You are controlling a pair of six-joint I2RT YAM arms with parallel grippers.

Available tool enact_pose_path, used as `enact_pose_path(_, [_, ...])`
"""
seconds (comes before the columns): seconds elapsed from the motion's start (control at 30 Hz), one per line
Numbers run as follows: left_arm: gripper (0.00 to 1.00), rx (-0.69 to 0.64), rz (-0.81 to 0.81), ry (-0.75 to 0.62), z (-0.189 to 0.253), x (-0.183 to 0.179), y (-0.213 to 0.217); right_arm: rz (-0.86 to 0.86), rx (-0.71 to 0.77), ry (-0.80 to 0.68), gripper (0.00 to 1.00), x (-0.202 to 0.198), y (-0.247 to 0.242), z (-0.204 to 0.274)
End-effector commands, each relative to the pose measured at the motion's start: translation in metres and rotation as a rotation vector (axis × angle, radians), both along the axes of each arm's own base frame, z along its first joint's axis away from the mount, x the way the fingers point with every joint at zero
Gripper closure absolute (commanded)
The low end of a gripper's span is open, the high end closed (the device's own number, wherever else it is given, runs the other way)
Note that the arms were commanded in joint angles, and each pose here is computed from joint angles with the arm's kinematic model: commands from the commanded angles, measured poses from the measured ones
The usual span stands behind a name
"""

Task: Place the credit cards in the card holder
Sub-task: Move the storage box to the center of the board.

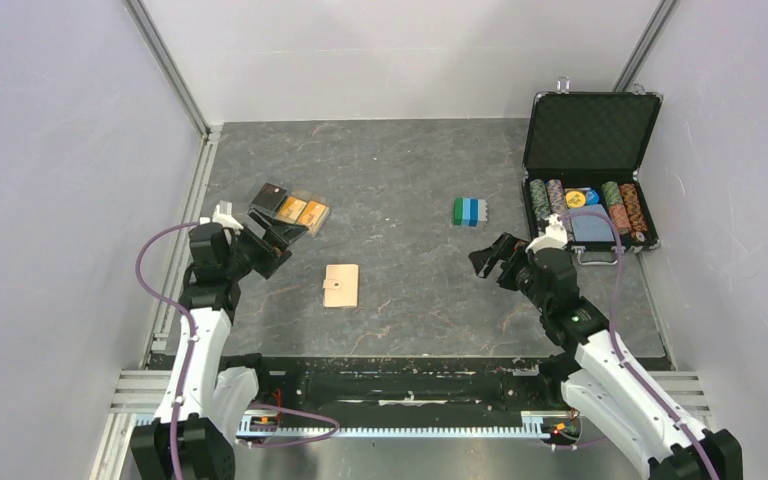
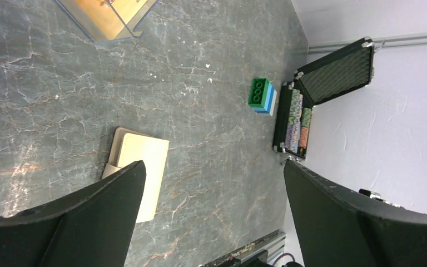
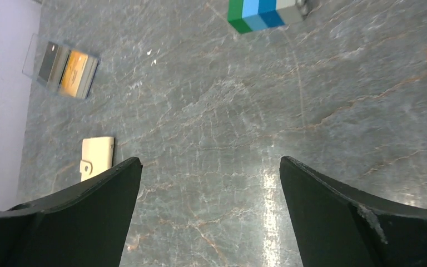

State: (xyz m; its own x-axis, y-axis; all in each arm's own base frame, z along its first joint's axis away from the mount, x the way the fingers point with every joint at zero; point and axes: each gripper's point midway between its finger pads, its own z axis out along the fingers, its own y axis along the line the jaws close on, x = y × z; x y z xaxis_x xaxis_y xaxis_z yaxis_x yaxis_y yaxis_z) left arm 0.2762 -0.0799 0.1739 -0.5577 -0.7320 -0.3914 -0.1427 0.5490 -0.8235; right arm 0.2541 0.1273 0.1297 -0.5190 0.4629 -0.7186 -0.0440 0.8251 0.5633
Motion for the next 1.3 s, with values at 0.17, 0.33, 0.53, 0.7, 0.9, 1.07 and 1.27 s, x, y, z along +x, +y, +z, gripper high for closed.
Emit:
enact_pose_path(0.17, [0.0,0.003,-0.038,-0.015,0.013,0.007,-0.001,-0.05,-0.119,-0.035,0.02,0.003,-0.021,0.005])
enact_pose_path(0.33, [0.0,0.022,-0.093,0.044,0.009,0.02,-0.003,0.083,-0.136,0.073,0.02,-0.006,-0.002,-0.023])
enact_pose_path(0.53, [0.0,0.149,-0.159,0.157,0.01,0.053,-0.005,0.21,-0.131,0.181,0.02,-0.021,0.014,-0.052])
enact_pose_path(0.7, [0.0,0.462,-0.298,0.278,0.003,0.079,-0.03,0.222,-0.148,0.201,0.04,-0.025,0.013,-0.059])
enact_pose_path(0.9, [0.0,0.878,-0.37,0.428,-0.03,0.105,-0.036,0.242,-0.17,0.197,0.13,-0.029,0.011,-0.057])
enact_pose_path(1.07, [0.04,0.967,-0.397,0.503,-0.065,0.119,-0.032,0.257,-0.186,0.198,0.16,-0.032,0.01,-0.054])
enact_pose_path(1.27, [0.13,0.957,-0.463,0.553,-0.103,0.124,-0.04,0.3,-0.184,0.199,0.2,-0.037,0.014,-0.054])
